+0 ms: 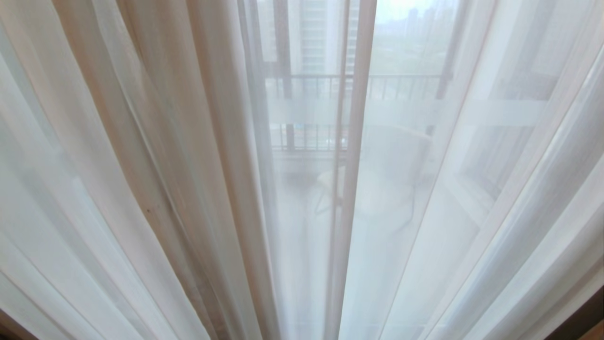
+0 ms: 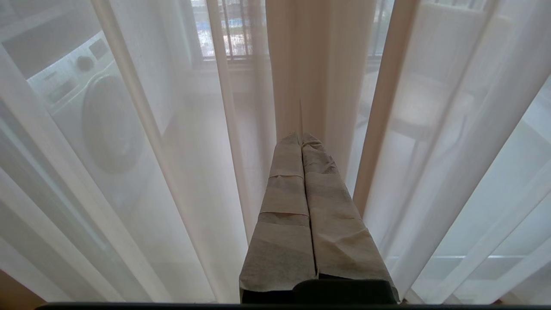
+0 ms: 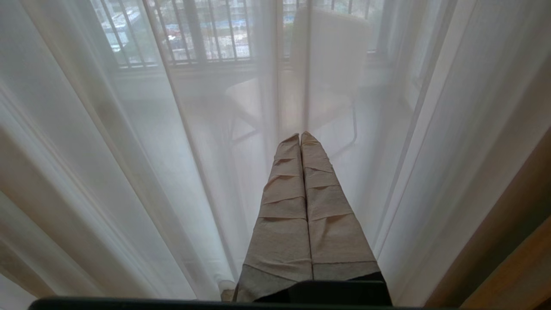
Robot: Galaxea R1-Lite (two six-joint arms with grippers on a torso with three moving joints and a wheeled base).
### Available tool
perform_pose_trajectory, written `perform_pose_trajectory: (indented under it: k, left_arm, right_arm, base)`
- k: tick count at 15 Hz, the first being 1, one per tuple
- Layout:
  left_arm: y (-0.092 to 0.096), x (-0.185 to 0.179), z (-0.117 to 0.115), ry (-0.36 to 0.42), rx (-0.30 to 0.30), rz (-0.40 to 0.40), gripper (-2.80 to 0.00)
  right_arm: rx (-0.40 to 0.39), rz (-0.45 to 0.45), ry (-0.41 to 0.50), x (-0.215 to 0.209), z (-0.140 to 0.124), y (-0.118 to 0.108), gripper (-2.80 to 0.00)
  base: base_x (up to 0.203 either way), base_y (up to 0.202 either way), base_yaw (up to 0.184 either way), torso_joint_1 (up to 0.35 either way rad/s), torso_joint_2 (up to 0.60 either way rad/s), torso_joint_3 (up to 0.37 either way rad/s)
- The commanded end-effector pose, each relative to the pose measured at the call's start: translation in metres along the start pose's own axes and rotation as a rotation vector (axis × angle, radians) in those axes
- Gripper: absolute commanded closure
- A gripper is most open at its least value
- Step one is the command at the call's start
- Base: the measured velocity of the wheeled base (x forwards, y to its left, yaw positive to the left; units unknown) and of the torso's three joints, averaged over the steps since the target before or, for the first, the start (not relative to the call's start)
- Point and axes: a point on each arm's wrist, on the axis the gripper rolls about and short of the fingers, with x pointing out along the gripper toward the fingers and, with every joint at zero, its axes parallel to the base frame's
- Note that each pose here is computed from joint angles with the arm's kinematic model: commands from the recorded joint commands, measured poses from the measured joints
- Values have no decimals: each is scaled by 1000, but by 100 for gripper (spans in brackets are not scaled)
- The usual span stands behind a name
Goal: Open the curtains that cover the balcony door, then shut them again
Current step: Close the outer curtains on both sides
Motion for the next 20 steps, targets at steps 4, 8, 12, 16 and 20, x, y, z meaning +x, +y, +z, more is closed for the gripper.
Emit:
perform_pose_trajectory:
  k: [4, 8, 12, 16, 20]
  left_arm:
    - [0, 0, 0, -2, -12, 1, 0]
    - [0, 0, 0, -4, -26, 12, 0]
    - [0, 0, 0, -4, -39, 14, 0]
    - [0, 0, 0, -5, -44, 14, 0]
    - [0, 0, 0, -5, -44, 14, 0]
  right_arm:
    - [0, 0, 0, 0, 0, 0, 0]
    - [0, 0, 0, 0, 0, 0, 0]
    - [0, 0, 0, 0, 0, 0, 0]
    - [0, 0, 0, 0, 0, 0, 0]
    - [0, 0, 0, 0, 0, 0, 0]
  base:
    - [0, 0, 0, 0, 0, 0]
    - [0, 0, 0, 0, 0, 0]
    - [0, 0, 0, 0, 0, 0]
    - [0, 0, 0, 0, 0, 0]
    - [1, 87, -1, 0, 2, 1]
